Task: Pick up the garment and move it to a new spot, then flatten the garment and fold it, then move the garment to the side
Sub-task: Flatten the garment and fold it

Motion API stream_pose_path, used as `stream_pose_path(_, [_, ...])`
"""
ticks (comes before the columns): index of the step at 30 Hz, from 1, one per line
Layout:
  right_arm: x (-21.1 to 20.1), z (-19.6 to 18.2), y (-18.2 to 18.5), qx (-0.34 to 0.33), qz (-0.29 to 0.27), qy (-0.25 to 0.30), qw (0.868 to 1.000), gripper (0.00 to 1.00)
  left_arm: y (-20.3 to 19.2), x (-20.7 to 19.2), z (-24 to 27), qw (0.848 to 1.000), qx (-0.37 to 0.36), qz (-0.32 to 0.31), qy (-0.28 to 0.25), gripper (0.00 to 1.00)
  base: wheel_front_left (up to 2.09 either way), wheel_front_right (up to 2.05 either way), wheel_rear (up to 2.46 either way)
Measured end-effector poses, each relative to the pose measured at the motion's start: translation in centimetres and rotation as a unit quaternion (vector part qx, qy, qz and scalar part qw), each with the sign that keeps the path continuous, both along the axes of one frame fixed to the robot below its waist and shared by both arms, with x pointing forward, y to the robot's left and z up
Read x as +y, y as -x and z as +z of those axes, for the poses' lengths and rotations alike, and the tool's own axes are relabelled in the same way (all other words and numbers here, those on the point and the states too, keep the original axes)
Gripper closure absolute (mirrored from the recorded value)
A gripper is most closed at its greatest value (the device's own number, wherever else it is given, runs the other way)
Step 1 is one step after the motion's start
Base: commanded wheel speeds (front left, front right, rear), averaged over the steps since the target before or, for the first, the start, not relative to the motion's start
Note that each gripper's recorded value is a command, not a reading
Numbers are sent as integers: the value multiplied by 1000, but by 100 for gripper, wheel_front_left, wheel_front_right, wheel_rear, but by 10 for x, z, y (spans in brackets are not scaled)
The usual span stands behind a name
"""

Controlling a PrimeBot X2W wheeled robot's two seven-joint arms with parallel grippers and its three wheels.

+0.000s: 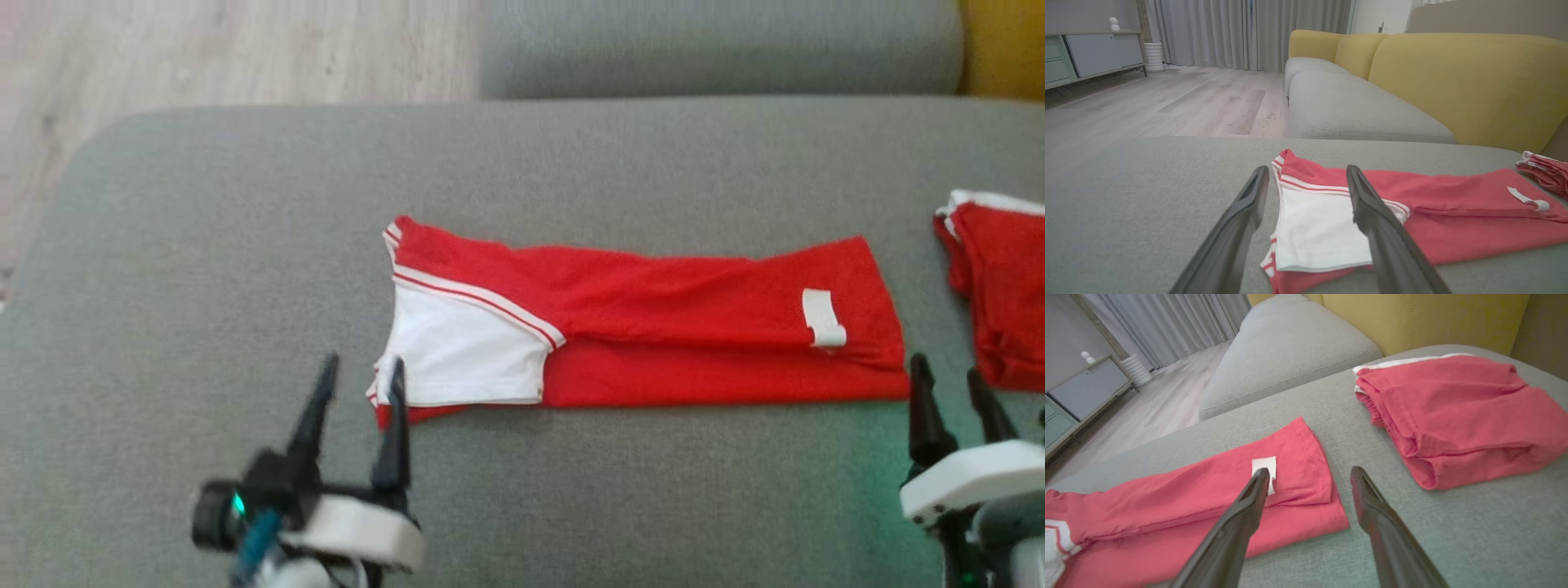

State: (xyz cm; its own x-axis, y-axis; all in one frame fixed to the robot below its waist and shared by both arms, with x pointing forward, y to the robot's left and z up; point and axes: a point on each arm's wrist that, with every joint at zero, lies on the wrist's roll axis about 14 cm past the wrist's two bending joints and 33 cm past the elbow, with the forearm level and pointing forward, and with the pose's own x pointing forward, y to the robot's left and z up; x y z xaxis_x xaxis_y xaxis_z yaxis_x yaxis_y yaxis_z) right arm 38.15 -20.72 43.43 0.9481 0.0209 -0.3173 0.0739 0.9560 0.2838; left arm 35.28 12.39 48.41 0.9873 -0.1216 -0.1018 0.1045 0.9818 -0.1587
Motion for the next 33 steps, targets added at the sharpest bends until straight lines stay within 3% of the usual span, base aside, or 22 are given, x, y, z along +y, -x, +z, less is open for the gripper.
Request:
stream_pose_path(11, [3, -24, -6, 31, -27, -31, 999, 0, 45, 7, 1, 998, -25, 52, -13, 0, 0, 0, 0])
stream_pose_path(19, [4, -34, -49, 52, -49, -39, 997, 0, 43, 15, 0, 997, -31, 71, -29, 0, 0, 0, 0])
stream_pose_path(25, [-1, -75, -39, 133, -67, -41, 988, 0, 41, 19, -3, 996, -27, 80, -31, 0, 0, 0, 0])
stream_pose_path(28, [4, -78, -43, 142, -66, -56, 986, 0, 38, 20, -2, 996, -30, 80, -33, 0, 0, 0, 0])
stream_pose_path(30, [10, -75, -48, 139, -65, -74, 985, 57, 36, 18, -1, 996, -32, 76, -30, 0, 0, 0, 0])
stream_pose_path(31, [14, -75, -50, 139, -62, -80, 985, 73, 35, 18, -1, 996, -34, 77, -31, 0, 0, 0, 0])
stream_pose_path(32, [17, -75, -50, 140, -60, -85, 985, 100, 34, 17, -1, 996, -34, 74, -29, 0, 0, 0, 0])
stream_pose_path(33, [18, -75, -49, 141, -59, -90, 984, 100, 33, 15, -1, 996, -35, 71, -31, 0, 0, 0, 0])
